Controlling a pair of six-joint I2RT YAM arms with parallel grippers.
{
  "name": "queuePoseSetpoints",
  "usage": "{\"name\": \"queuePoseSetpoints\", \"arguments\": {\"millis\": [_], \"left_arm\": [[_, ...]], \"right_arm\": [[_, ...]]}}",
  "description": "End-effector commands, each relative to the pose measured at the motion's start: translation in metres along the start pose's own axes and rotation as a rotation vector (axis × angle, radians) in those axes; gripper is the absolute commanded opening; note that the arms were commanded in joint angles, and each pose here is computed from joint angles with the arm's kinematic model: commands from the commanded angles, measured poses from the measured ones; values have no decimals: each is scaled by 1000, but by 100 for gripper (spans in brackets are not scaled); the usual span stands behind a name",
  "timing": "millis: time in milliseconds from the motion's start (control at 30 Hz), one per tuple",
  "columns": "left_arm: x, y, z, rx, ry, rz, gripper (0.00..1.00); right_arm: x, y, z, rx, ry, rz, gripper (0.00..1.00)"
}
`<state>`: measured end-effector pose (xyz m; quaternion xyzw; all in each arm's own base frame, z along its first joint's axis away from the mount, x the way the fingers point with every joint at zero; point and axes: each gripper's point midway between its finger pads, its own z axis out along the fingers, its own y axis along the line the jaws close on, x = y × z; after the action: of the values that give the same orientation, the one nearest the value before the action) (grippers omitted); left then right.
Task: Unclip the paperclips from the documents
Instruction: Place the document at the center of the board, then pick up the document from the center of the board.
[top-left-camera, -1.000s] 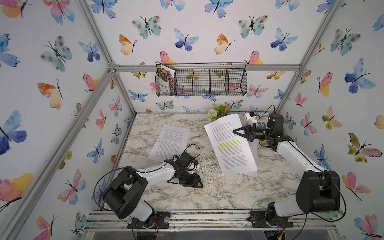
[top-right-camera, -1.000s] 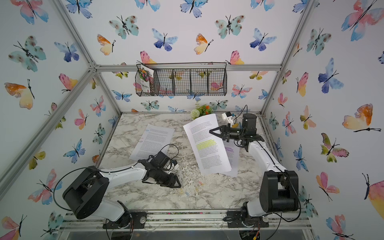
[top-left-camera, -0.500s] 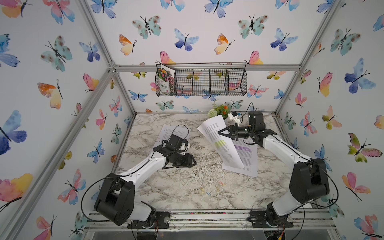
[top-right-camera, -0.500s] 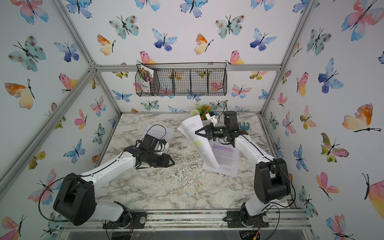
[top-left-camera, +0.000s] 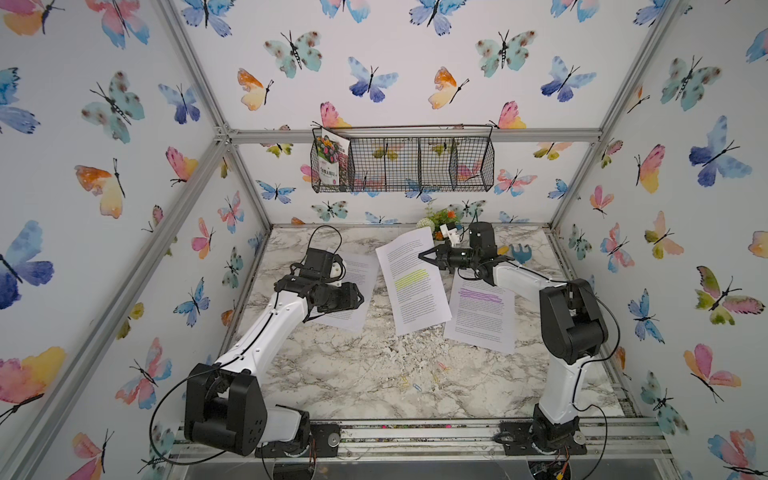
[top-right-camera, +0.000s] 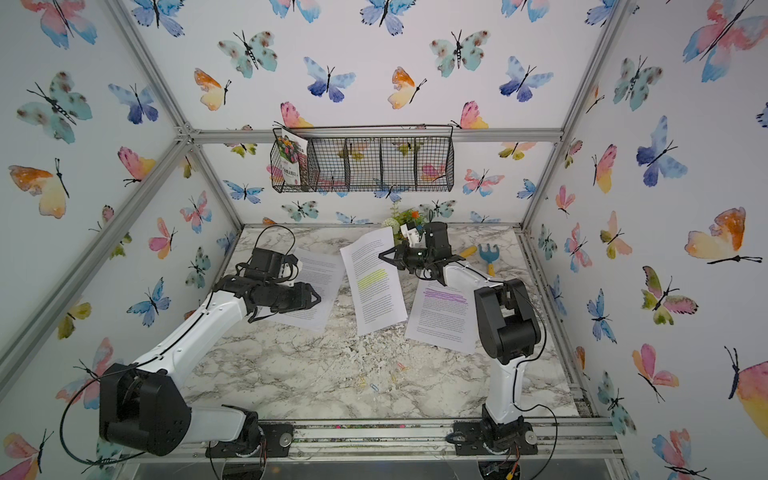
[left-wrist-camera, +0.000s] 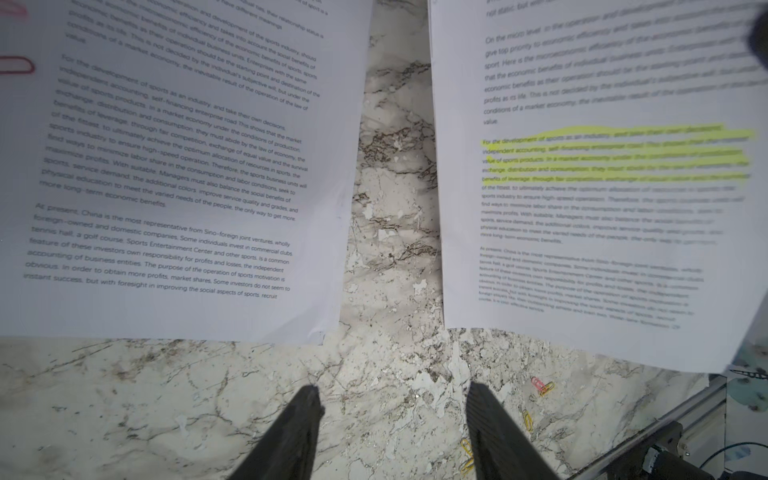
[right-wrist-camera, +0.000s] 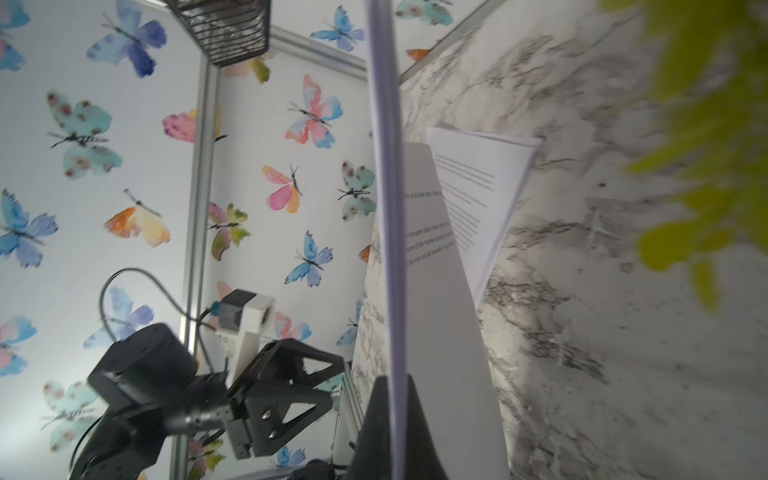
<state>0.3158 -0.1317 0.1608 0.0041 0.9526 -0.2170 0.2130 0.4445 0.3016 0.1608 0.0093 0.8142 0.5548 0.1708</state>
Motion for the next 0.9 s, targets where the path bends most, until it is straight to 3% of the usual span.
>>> {"name": "queuePoseSetpoints", "arguments": {"millis": [0, 133, 200, 300, 367, 533, 633, 733, 867], "left_arm": [[-16, 13, -24, -36, -63, -40, 58], [-31, 29, -35, -94, -92, -61, 58], [-38, 43, -39, -150, -101, -83, 59], [-49, 69, -42, -206, -122, -138, 60], [-56, 93, -41, -246, -134, -195, 61], [-68, 151, -27, -339, -144, -293, 79], [-76, 177, -13, -391, -133, -300, 81], [-85, 194, 5, -420, -118, -287, 82], [-98, 209, 30, -415, -120, -262, 82]], "right_arm": [[-15, -55, -2, 134, -97, 53, 3], [-30, -88, -12, 224, -139, 80, 9], [-40, -96, -19, 270, -152, 71, 18], [-56, -103, -35, 372, -151, 41, 48], [-63, -106, -51, 464, -156, 31, 57], [-64, -88, -100, 652, -208, -24, 64], [-48, -71, -114, 658, -202, -37, 66], [-22, -49, -104, 612, -150, -72, 66], [26, -17, -63, 566, -21, -166, 66]]}}
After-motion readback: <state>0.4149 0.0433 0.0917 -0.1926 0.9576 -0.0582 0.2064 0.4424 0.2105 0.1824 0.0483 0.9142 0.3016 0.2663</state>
